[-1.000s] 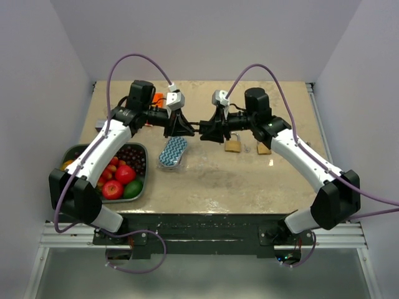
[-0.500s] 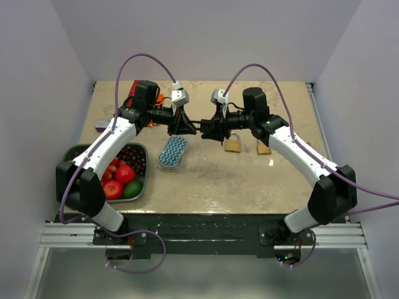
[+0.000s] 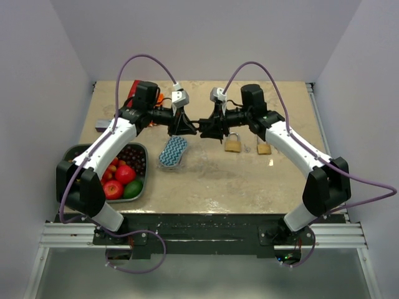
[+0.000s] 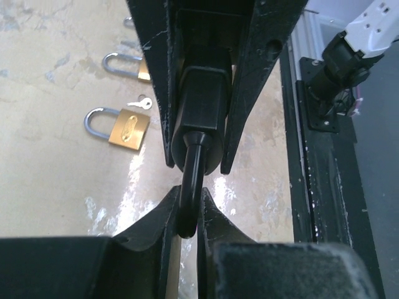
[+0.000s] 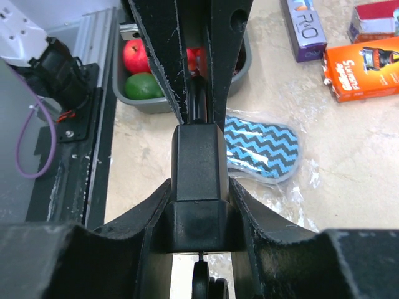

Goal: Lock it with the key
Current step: Lock the lock.

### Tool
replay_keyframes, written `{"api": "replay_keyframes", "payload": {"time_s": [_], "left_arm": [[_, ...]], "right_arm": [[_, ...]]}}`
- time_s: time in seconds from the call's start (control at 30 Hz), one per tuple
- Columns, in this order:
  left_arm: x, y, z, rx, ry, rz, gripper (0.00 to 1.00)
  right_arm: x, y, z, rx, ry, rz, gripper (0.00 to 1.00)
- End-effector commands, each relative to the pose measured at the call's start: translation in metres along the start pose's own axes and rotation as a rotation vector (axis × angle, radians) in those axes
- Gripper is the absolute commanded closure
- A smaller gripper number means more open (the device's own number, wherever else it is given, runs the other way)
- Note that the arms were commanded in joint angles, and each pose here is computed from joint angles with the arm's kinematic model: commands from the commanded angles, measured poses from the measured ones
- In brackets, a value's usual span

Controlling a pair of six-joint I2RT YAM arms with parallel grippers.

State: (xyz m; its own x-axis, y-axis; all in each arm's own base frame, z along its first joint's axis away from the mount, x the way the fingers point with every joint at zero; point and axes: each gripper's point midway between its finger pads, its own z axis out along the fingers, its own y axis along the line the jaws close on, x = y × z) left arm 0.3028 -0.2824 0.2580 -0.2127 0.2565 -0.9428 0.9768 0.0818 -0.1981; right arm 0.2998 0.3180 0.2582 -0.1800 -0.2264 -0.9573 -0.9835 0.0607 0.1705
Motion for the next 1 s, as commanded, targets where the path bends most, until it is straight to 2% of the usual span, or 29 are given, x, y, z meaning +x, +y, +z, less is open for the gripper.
{"api": "replay_keyframes", "payload": {"time_s": [0.0, 0.17, 0.27, 0.37, 0.4, 0.47, 0.5, 0.53, 0.57, 0.6, 0.67, 0.7, 0.77, 0.83, 0.87, 0.93, 0.97], "left_arm": [[-0.059, -0.123, 0.061, 0.530, -0.195, 0.375, 1.00], [-0.057, -0.128, 0.064, 0.552, -0.192, 0.369, 1.00], [-0.057, -0.121, 0.054, 0.492, -0.177, 0.332, 1.00], [-0.045, -0.095, 0.036, 0.373, -0.156, 0.280, 0.88], [-0.045, -0.083, 0.020, 0.309, -0.160, 0.278, 0.78], [-0.040, -0.069, 0.002, 0.231, -0.145, 0.262, 0.70], [-0.037, -0.057, -0.010, 0.185, -0.137, 0.263, 0.65], [-0.034, -0.049, -0.015, 0.146, -0.121, 0.332, 0.61], [-0.024, -0.050, -0.020, 0.135, -0.088, 0.289, 0.58], [-0.022, -0.045, -0.027, 0.111, -0.081, 0.293, 0.52], [-0.023, -0.045, -0.036, 0.094, -0.084, 0.290, 0.47], [-0.023, -0.046, -0.037, 0.093, -0.087, 0.286, 0.40], [-0.029, -0.049, -0.039, 0.088, -0.102, 0.303, 0.36], [-0.031, -0.053, -0.039, 0.089, -0.119, 0.259, 0.35], [-0.045, -0.053, -0.041, 0.070, -0.153, 0.316, 0.35], [-0.044, -0.052, -0.042, 0.040, -0.172, 0.266, 0.37], [-0.051, -0.049, -0.047, 0.004, -0.211, 0.308, 0.43]], "right_arm": [[-0.072, 0.098, 0.058, -0.369, -0.193, -0.364, 1.00], [-0.073, 0.101, 0.060, -0.390, -0.192, -0.384, 1.00], [-0.069, 0.092, 0.053, -0.351, -0.158, -0.382, 1.00], [-0.062, 0.076, 0.035, -0.290, -0.124, -0.332, 1.00], [-0.057, 0.068, 0.027, -0.257, -0.108, -0.306, 1.00], [-0.055, 0.061, 0.014, -0.208, -0.102, -0.301, 1.00], [-0.054, 0.056, 0.007, -0.185, -0.100, -0.292, 1.00], [-0.053, 0.054, 0.004, -0.168, -0.097, -0.286, 1.00], [-0.053, 0.054, 0.000, -0.158, -0.096, -0.291, 1.00], [-0.052, 0.054, -0.003, -0.150, -0.090, -0.286, 1.00], [-0.049, 0.055, -0.004, -0.144, -0.084, -0.281, 1.00], [-0.050, 0.057, -0.006, -0.142, -0.085, -0.282, 1.00], [-0.050, 0.058, -0.006, -0.133, -0.081, -0.277, 1.00], [-0.050, 0.059, -0.008, -0.128, -0.082, -0.278, 1.00], [-0.050, 0.058, -0.008, -0.125, -0.084, -0.273, 1.00], [-0.053, 0.059, -0.009, -0.116, -0.086, -0.280, 1.00], [-0.052, 0.060, -0.011, -0.112, -0.082, -0.277, 1.00]]}}
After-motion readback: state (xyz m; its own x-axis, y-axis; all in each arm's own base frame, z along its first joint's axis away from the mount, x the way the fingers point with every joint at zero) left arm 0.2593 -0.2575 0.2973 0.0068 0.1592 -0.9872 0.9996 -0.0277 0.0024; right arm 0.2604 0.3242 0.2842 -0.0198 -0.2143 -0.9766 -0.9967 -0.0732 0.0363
